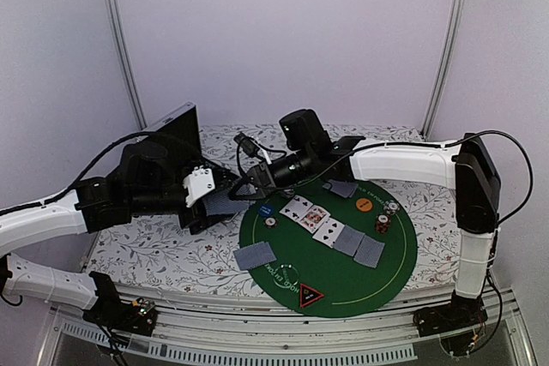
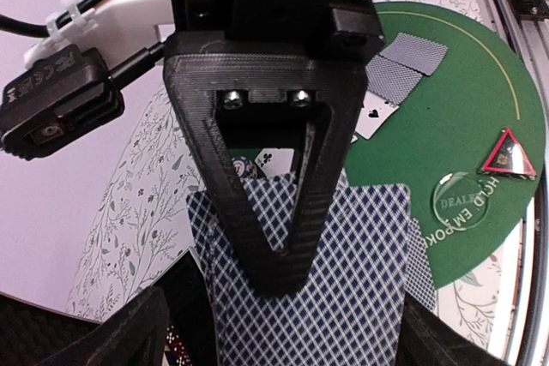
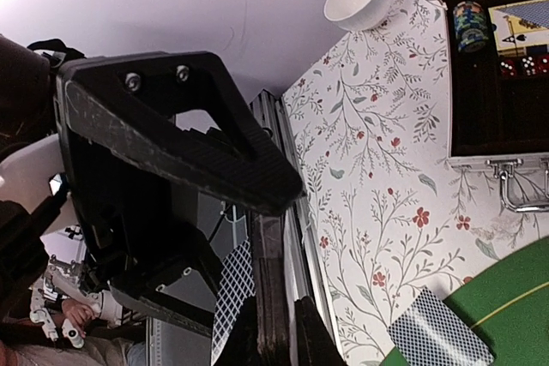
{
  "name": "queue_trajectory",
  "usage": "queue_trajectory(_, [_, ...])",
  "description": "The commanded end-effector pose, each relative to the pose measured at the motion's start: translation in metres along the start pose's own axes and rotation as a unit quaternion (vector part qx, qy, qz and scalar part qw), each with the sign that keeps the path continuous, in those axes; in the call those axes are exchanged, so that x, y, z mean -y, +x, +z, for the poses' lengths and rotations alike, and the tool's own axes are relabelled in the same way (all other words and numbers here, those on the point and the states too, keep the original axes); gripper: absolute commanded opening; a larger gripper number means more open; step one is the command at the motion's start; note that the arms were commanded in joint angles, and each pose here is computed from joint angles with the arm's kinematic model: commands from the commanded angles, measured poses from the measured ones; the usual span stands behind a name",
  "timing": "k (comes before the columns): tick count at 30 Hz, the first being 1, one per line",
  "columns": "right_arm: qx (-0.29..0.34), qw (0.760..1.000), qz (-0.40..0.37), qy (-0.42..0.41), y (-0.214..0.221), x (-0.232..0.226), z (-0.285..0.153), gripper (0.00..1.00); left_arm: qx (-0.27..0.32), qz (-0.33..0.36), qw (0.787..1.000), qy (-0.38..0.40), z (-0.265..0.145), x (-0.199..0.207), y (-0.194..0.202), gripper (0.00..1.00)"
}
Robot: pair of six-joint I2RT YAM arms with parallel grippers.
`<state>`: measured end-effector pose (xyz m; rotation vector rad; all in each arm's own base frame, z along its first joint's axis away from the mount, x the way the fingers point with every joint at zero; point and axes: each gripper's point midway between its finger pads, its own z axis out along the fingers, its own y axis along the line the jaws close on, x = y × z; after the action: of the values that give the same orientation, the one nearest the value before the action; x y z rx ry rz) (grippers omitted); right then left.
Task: Distribute texas hold em gaming equipment
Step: Pass from the left arm to the right, then place the face-down deck piles on the poker table mat.
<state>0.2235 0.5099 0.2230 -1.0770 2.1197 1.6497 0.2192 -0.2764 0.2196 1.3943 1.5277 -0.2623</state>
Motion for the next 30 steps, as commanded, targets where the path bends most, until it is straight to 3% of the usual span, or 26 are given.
queue_trajectory(1, [0.023,0.999,-0.015,0.034,0.0,-0.007,-0.033,0.02,0.021,-0.005,1.0,0.007,-0.002,0.002,-0.012,0.87])
queue_trajectory(6, [0.048,0.988,0.046,0.139,0.038,0.044,-0.078,0.02,0.039,-0.007,0.999,-0.001,-0.009,-0.001,-0.019,0.89])
queue_trajectory(9, [0.086,0.966,0.103,0.22,0.075,0.076,-0.103,0.02,0.036,-0.01,0.999,-0.009,-0.008,-0.005,-0.019,0.89])
queue_trajectory(14, [0.176,0.927,0.2,0.263,0.12,0.092,-0.136,0.02,0.03,-0.016,0.999,-0.02,-0.006,-0.01,-0.018,0.89])
queue_trajectory(21, [0.148,0.909,0.284,0.266,0.196,0.085,-0.148,0.02,0.032,-0.019,0.999,-0.024,-0.008,-0.012,-0.019,0.89])
queue_trajectory(30, [0.112,0.894,0.35,0.256,0.252,0.07,-0.176,0.02,0.033,-0.019,0.999,-0.02,-0.009,-0.01,-0.019,0.89])
